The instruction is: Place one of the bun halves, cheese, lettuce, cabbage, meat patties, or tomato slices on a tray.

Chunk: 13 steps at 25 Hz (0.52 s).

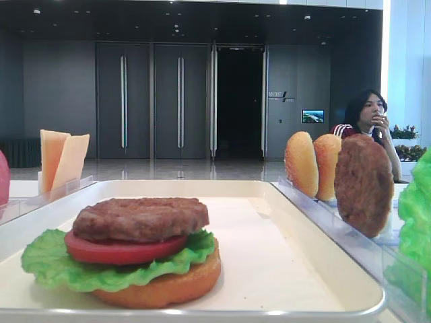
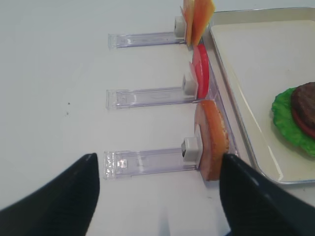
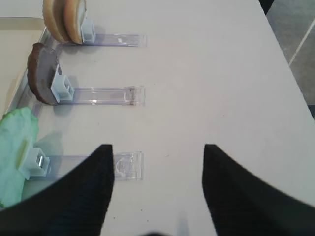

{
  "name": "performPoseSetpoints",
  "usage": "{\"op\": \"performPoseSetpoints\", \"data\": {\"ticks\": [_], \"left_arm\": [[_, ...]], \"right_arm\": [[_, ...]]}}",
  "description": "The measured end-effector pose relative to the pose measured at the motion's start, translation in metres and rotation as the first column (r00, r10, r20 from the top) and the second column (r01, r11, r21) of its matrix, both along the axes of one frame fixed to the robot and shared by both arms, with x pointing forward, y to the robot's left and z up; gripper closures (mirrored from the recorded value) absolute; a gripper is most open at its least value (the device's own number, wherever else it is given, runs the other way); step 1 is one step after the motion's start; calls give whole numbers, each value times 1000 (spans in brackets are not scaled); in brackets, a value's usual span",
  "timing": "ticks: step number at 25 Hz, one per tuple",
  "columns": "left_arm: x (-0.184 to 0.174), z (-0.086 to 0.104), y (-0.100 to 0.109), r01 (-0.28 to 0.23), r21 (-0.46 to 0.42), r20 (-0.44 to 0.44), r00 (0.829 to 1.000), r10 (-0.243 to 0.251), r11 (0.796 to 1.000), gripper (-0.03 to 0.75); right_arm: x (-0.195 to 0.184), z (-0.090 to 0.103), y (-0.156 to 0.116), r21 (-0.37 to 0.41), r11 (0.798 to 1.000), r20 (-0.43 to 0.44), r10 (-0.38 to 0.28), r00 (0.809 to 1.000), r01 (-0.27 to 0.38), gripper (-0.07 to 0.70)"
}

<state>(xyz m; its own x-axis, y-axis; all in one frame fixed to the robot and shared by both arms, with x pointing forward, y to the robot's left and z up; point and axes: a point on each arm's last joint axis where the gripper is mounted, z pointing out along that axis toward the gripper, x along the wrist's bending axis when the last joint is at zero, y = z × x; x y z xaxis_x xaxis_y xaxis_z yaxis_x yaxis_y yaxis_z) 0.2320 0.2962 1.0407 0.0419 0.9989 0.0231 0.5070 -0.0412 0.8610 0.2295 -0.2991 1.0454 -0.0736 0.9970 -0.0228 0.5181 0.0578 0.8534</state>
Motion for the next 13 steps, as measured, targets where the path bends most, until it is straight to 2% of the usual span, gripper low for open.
{"op": "performPoseSetpoints", "data": {"ticks": [3,7,13], "left_arm": [[0,0,0,0,0,0,1000,0,1000,136],[0,0,0,0,0,0,1000,0,1000,136],[0,0,0,0,0,0,1000,0,1000,136]], "right_arm": [[0,0,0,0,1000,1,-8,1000,8,219],[0,0,0,0,999,1,-50,999,50,219],[0,0,1,0,998,2,-58,998,58,219]]}}
